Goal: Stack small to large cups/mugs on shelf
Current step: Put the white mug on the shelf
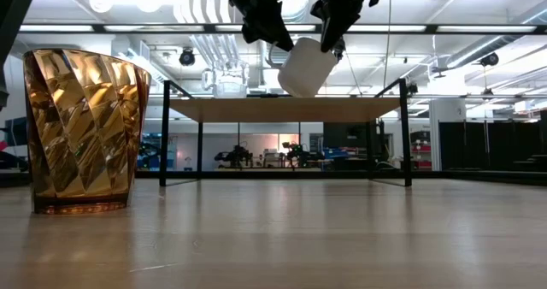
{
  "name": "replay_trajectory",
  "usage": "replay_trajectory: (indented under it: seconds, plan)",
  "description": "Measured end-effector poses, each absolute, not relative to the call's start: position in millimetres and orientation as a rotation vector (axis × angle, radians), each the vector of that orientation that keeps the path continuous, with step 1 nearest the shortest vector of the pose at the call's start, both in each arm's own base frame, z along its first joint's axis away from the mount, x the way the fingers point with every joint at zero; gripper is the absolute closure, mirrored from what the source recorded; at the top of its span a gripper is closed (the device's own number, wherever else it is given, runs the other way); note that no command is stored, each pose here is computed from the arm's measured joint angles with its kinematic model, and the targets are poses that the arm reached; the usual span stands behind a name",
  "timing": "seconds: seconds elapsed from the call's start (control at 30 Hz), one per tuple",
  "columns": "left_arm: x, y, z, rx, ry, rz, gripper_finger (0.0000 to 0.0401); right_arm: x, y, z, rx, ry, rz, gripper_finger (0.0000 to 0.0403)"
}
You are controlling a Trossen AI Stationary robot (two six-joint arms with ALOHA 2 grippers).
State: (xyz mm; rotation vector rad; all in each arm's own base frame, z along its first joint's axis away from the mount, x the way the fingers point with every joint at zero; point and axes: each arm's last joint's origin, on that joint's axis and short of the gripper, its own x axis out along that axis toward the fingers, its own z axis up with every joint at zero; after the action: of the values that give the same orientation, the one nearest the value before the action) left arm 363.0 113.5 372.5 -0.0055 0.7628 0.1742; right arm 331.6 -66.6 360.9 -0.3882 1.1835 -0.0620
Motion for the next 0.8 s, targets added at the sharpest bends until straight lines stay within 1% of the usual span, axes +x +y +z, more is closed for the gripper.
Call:
replay_trajectory:
  seconds: [0.13,0.23,0.53,0.8]
  plan:
    - [363.2,113.3,372.4,-0.007,0.763,0.172,0.0368,331.8,-66.7,361.0,-0.389,1.182,-0.063,0.0355]
    - [363.3,113.3,372.3,-0.008,0.762,0.172,0.0369,332.1,-66.7,361.3,-0.389,1.177,-0.065,0.0347]
    - [363.2,113.3,372.2,-0.009,0.764,0.172,0.0369,331.6,-66.7,361.8,-0.39,1.177,-0.066,0.0344]
    - [363.0,113.5,372.0,-0.01,0.766,0.174,0.0369,326.3,-65.7,367.0,-0.361,1.171,-0.12,0.0344]
